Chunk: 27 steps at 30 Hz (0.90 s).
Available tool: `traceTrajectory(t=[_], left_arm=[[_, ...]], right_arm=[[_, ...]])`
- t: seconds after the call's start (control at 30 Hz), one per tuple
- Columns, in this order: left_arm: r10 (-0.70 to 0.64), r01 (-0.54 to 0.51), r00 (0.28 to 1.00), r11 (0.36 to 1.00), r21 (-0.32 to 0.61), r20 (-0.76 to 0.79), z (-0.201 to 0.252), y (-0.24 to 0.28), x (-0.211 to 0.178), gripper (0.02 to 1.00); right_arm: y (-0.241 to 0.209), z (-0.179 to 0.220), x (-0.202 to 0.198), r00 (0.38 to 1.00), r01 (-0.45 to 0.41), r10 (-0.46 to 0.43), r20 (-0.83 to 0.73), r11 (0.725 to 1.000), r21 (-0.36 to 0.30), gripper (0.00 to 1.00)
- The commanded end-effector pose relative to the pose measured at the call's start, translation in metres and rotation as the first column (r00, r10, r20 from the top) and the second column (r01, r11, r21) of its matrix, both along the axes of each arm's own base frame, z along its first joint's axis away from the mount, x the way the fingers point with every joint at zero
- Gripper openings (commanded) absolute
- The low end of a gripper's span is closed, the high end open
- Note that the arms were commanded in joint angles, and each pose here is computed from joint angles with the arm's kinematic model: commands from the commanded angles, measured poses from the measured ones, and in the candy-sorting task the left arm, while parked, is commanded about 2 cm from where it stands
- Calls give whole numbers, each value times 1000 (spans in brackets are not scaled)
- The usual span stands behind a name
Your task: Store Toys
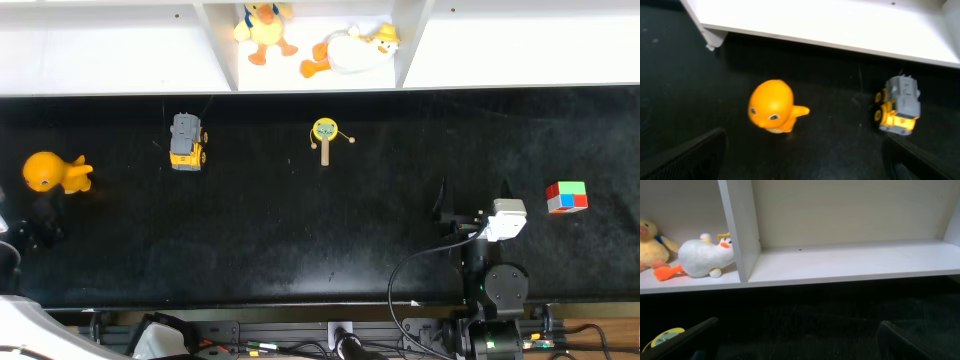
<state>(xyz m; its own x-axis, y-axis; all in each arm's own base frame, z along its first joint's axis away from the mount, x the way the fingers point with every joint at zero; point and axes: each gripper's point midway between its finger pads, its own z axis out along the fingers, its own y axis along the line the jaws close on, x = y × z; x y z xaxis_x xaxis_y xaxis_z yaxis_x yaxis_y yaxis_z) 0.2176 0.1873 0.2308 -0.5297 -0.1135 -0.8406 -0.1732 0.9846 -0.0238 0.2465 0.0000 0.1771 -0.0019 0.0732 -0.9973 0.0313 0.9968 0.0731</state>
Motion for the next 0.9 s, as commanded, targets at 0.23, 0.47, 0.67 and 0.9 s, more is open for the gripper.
traceTrajectory(t=[0.23, 0.47, 0.67, 0.9], left_arm=[[-32, 40, 983, 998, 40, -183, -65, 50, 33, 996], [-89, 96, 975, 995, 25, -203, -92, 53, 59, 996], [-61, 78, 965, 995, 57, -257, -108, 59, 71, 996], [-19, 51, 962, 992, 113, -271, -109, 72, 72, 827]], right_arm=[[0, -3, 0, 1000, -1, 1, 3, 1000, 0, 993], [0, -3, 0, 1000, -1, 1, 2, 1000, 0, 993], [0, -3, 0, 1000, -1, 1, 2, 1000, 0, 993], [0, -3, 0, 1000, -1, 1, 2, 1000, 0, 996]])
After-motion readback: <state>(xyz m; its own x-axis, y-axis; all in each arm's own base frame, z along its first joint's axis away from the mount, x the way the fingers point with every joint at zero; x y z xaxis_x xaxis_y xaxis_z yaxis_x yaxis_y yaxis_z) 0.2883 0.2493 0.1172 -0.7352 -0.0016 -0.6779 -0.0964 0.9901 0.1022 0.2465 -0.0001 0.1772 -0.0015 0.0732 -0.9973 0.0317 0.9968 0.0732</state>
